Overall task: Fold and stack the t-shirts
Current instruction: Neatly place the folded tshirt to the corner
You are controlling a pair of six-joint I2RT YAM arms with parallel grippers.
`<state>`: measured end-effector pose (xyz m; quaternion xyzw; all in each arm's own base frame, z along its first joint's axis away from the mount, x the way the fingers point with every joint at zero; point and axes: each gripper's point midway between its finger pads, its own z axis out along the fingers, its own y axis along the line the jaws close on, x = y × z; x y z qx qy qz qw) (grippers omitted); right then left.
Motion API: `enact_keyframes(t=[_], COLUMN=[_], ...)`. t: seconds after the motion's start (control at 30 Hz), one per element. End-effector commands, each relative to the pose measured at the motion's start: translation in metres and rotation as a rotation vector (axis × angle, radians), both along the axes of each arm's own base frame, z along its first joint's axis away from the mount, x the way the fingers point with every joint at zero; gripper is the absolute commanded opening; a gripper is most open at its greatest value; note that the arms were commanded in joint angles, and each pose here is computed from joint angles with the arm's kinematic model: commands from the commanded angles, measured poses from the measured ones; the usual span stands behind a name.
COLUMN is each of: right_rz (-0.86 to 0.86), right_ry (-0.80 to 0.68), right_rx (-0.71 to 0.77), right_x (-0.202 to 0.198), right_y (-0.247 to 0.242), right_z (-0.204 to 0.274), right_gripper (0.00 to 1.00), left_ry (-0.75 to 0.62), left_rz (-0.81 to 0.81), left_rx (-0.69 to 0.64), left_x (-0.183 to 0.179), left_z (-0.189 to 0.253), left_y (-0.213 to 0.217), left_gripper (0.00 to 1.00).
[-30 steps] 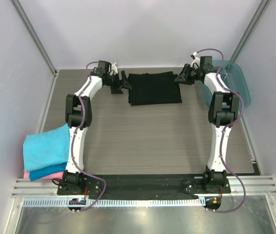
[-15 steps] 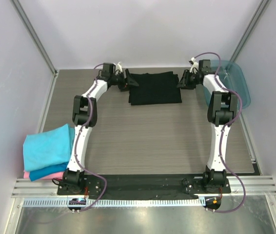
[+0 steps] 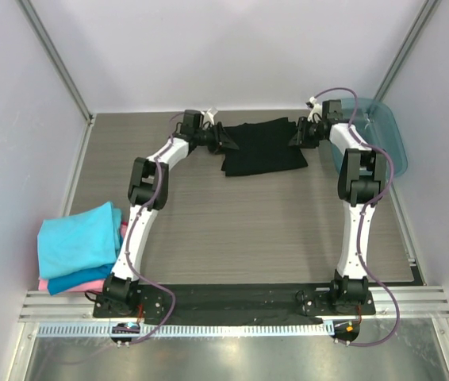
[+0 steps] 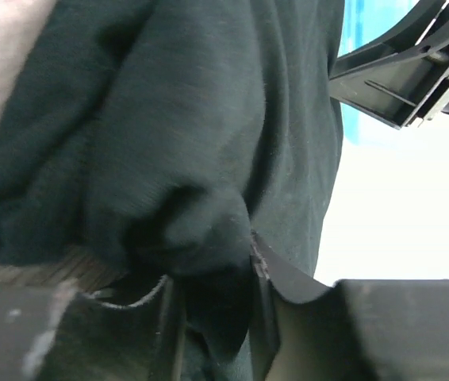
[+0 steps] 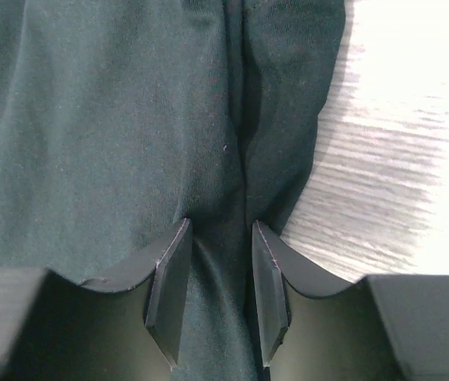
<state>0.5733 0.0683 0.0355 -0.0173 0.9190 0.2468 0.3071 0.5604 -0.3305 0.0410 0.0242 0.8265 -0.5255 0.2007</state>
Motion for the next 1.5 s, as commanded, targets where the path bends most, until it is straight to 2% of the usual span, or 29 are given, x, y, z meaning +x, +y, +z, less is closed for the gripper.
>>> enact_keyframes(t=[0.0, 0.1, 0.13, 0.23, 0.3, 0.33, 0.43, 0.53, 0.57, 0.63, 0.73, 0.83, 1.23, 1.33, 1.47], right_rz=[0.005, -0.011, -0.014, -0.022, -0.029, -0.029, -0.044, -0.064, -0.068, -0.073, -0.074, -0.064, -0.008, 0.001, 0.017], right_ry=[-0.038, -0.061, -0.08, -0.114, -0.125, -0.136, -0.17, -0.187, -0.19, -0.198, -0.209, -0.234, -0.237, -0.223, -0.24], right_rx=[-0.05, -0.048, -0.047, -0.049, -0.05, -0.049, -0.053, -0.044, -0.039, -0.034, -0.019, -0.002, 0.014, 0.029, 0.048], right_x=[-0.006, -0.009, -0.01, -0.014, -0.019, -0.021, -0.028, -0.031, -0.031, -0.031, -0.03, -0.027, -0.047, -0.051, -0.049], right_y=[-0.006, -0.014, -0.016, -0.023, -0.03, -0.032, -0.045, -0.057, -0.059, -0.063, -0.065, -0.062, -0.053, -0.05, -0.045], right_z=[0.024, 0.043, 0.054, 0.077, 0.086, 0.094, 0.116, 0.128, 0.13, 0.133, 0.139, 0.15, 0.151, 0.145, 0.15], right_gripper=[0.42, 0.42, 0.42, 0.42, 0.42, 0.42, 0.42, 0.42, 0.42, 0.42, 0.42, 0.42, 0.41, 0.41, 0.41], left_ry=[0.083, 0.118, 0.123, 0.132, 0.17, 0.128, 0.176, 0.267, 0.235, 0.292, 0.291, 0.265, 0.144, 0.146, 0.056], left_rz=[-0.016, -0.028, -0.044, -0.075, -0.092, -0.108, -0.113, -0.124, -0.153, -0.145, -0.145, -0.132, -0.08, -0.047, -0.009], left_rx=[-0.001, -0.026, -0.035, -0.041, -0.03, -0.029, 0.01, 0.102, 0.133, 0.194, 0.277, 0.34, 0.517, 0.558, 0.635], left_x=[-0.018, -0.029, -0.033, -0.047, -0.061, -0.065, -0.092, -0.133, -0.143, -0.166, -0.199, -0.232, -0.322, -0.334, -0.336], left_z=[-0.005, 0.004, 0.006, 0.018, 0.022, 0.045, 0.071, 0.085, 0.087, 0.088, 0.098, 0.111, 0.145, 0.148, 0.171], left_y=[-0.004, -0.005, -0.006, -0.006, -0.002, 0.001, 0.019, 0.055, 0.064, 0.086, 0.113, 0.135, 0.197, 0.222, 0.251], left_gripper=[0.32, 0.25, 0.15, 0.0, 0.0, 0.0, 0.0, 0.0, 0.0, 0.0, 0.0, 0.0, 0.0, 0.0, 0.0])
